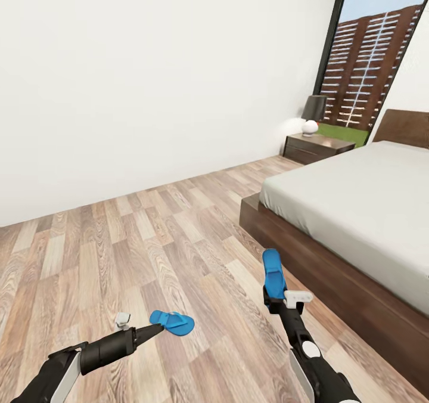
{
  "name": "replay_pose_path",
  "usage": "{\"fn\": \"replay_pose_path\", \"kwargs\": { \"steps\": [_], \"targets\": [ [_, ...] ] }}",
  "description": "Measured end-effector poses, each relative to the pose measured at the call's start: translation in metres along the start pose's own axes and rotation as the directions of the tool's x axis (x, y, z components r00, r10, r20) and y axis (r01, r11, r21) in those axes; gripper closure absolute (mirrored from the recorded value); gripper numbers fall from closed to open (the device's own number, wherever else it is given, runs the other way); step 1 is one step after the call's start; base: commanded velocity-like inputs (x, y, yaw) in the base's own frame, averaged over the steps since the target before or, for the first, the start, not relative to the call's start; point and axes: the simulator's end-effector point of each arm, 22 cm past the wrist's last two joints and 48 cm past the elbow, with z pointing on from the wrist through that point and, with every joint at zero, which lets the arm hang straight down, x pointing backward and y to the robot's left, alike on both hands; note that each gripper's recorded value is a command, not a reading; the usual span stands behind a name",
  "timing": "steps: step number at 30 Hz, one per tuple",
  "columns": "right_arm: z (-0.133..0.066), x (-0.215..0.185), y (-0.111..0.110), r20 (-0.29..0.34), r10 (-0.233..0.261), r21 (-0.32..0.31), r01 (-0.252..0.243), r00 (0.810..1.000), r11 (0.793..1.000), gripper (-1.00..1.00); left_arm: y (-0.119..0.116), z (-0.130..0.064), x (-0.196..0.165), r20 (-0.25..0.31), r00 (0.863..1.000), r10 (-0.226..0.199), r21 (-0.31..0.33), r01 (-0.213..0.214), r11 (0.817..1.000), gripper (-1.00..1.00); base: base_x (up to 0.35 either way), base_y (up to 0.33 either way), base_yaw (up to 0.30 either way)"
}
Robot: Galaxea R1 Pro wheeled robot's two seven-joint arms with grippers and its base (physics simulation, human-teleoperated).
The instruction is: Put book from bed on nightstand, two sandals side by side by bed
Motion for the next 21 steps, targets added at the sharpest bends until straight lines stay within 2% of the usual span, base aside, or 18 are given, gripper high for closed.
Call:
{"fn": "replay_pose_path", "kwargs": {
  "steps": [7, 13, 21],
  "targets": [
    [-0.001, -0.021, 0.002, 0.045, 0.0, -0.006, 0.0, 0.999, 1.0, 1.0, -0.011, -0.001, -0.008, 0.009, 1.0, 0.025, 0.009, -0.026, 1.0, -1.0, 0.0, 0.0, 0.0],
    [-0.007, -0.062, 0.002, 0.191, 0.002, -0.007, 0.0, 0.981, 1.0, 1.0, -0.02, -0.002, -0.014, 0.017, 0.999, 0.047, 0.017, -0.047, 0.999, -1.0, 0.0, 0.0, 0.0],
    [-0.012, -0.084, 0.004, 0.234, 0.003, -0.013, 0.0, 0.972, 1.0, 1.0, -0.032, -0.003, -0.023, 0.028, 0.997, 0.076, 0.026, -0.077, 0.997, -1.0, 0.0, 0.0, 0.0]
  ]
}}
